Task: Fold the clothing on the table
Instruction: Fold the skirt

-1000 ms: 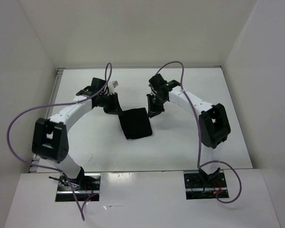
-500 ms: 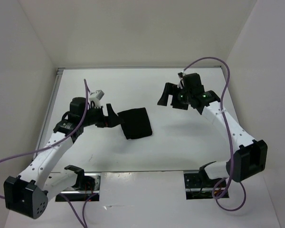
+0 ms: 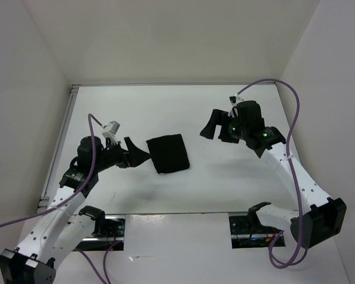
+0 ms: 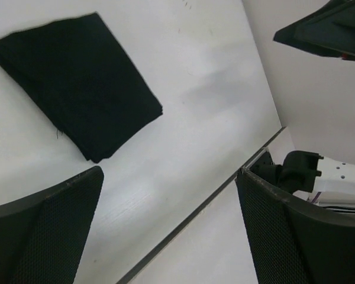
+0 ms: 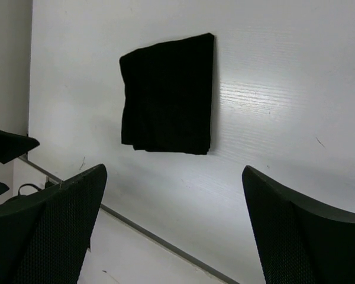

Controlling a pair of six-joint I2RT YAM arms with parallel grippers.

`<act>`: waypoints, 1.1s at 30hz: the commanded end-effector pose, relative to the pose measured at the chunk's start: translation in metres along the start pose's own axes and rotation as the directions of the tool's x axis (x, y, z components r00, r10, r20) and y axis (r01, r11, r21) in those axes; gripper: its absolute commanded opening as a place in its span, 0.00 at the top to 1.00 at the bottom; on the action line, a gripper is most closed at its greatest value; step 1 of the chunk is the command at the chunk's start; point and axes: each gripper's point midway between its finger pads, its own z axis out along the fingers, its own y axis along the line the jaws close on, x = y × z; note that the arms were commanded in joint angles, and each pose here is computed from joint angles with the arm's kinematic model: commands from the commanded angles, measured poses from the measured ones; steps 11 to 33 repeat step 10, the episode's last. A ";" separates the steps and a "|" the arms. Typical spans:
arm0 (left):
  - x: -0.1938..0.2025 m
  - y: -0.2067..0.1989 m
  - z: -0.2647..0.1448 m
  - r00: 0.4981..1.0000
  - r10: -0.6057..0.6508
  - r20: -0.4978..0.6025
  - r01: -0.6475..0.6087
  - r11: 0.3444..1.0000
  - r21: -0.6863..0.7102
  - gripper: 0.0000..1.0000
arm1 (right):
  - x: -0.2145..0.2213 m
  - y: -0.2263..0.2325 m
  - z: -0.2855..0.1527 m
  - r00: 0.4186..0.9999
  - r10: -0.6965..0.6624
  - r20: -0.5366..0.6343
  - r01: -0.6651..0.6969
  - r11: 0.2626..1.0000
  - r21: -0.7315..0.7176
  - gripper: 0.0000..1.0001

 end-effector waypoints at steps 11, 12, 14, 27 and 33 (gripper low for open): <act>0.001 -0.009 -0.005 0.996 -0.079 0.035 0.078 0.996 0.040 0.00 | 0.001 0.011 -0.014 0.998 -0.010 0.066 0.014 0.997 -0.071 0.00; 0.001 -0.009 -0.005 0.996 -0.079 0.035 0.078 0.996 0.040 0.00 | 0.001 0.011 -0.014 0.998 -0.010 0.066 0.014 0.997 -0.071 0.00; 0.001 -0.009 -0.005 0.996 -0.079 0.035 0.078 0.996 0.040 0.00 | 0.001 0.011 -0.014 0.998 -0.010 0.066 0.014 0.997 -0.071 0.00; 0.001 -0.009 -0.005 0.996 -0.079 0.035 0.078 0.996 0.040 0.00 | 0.001 0.011 -0.014 0.998 -0.010 0.066 0.014 0.997 -0.071 0.00; 0.001 -0.009 -0.005 0.996 -0.079 0.035 0.078 0.996 0.040 0.00 | 0.001 0.011 -0.014 0.998 -0.010 0.066 0.014 0.997 -0.071 0.00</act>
